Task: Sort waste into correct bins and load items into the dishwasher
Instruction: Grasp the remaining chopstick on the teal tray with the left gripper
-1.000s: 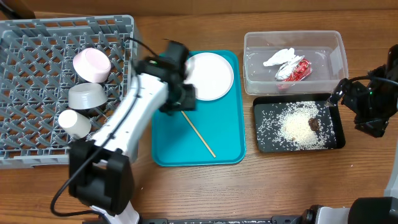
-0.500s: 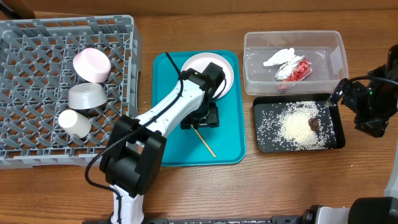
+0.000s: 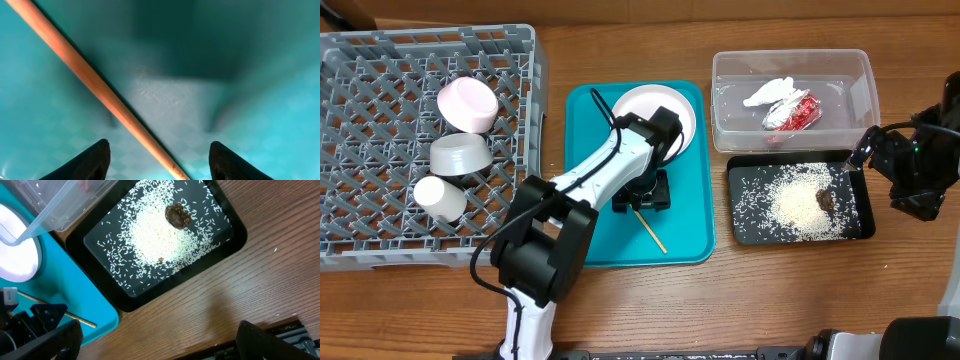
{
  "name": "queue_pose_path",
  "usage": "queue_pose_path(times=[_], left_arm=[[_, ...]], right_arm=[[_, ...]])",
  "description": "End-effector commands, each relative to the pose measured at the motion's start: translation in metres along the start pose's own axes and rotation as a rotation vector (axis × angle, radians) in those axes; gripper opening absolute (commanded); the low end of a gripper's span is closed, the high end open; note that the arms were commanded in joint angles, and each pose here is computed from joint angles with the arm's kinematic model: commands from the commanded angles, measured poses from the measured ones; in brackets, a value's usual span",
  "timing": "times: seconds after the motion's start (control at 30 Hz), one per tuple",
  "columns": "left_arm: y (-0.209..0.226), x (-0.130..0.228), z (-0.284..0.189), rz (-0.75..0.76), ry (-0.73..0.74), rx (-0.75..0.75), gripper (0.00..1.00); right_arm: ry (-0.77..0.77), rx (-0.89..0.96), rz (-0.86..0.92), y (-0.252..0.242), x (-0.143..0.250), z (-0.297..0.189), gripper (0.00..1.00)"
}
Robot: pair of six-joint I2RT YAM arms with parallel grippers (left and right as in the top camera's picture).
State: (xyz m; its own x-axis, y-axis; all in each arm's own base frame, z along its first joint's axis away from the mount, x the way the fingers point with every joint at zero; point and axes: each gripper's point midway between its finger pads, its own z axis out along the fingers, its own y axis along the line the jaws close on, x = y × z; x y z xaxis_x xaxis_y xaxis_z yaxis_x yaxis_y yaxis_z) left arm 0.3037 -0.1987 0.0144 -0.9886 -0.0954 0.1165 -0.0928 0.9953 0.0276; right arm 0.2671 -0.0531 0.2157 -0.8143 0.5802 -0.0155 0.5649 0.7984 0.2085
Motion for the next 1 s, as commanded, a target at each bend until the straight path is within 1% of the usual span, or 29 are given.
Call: queue_pose_path(times=[0.0, 0.47, 0.67, 0.73, 0.77, 0.83, 0.87, 0.9, 0.97], left_arm=[[0.003, 0.001, 0.010, -0.013, 0.019, -0.019, 0.64], [0.005, -0.001, 0.013, -0.019, 0.015, -0.020, 0.60], [0.010, 0.005, 0.027, -0.020, 0.029, -0.029, 0.61], [0.013, 0.008, 0.031, -0.020, 0.036, -0.034, 0.59], [0.014, 0.009, 0.032, -0.021, 0.038, -0.037, 0.57], [0.014, 0.008, 0.032, -0.021, 0.037, -0.037, 0.42], [0.014, 0.007, 0.031, -0.024, 0.035, -0.034, 0.24], [0.015, 0.005, 0.031, -0.030, 0.034, -0.032, 0.17], [0.018, 0.002, 0.029, -0.042, 0.031, -0.028, 0.08]], right_arm=[[-0.044, -0.010, -0.008, 0.001, -0.001, -0.010, 1.00], [-0.044, -0.010, -0.008, 0.001, -0.001, -0.010, 1.00], [-0.044, -0.010, -0.008, 0.001, -0.001, -0.010, 1.00], [-0.044, -0.010, -0.008, 0.001, -0.001, -0.010, 1.00], [-0.044, -0.010, -0.008, 0.001, -0.001, -0.010, 1.00], [-0.044, -0.010, -0.008, 0.001, -0.001, -0.010, 1.00], [-0.044, -0.010, -0.008, 0.001, -0.001, -0.010, 1.00], [-0.044, -0.010, -0.008, 0.001, -0.001, -0.010, 1.00], [-0.043, -0.010, -0.008, 0.001, -0.001, -0.010, 1.00]])
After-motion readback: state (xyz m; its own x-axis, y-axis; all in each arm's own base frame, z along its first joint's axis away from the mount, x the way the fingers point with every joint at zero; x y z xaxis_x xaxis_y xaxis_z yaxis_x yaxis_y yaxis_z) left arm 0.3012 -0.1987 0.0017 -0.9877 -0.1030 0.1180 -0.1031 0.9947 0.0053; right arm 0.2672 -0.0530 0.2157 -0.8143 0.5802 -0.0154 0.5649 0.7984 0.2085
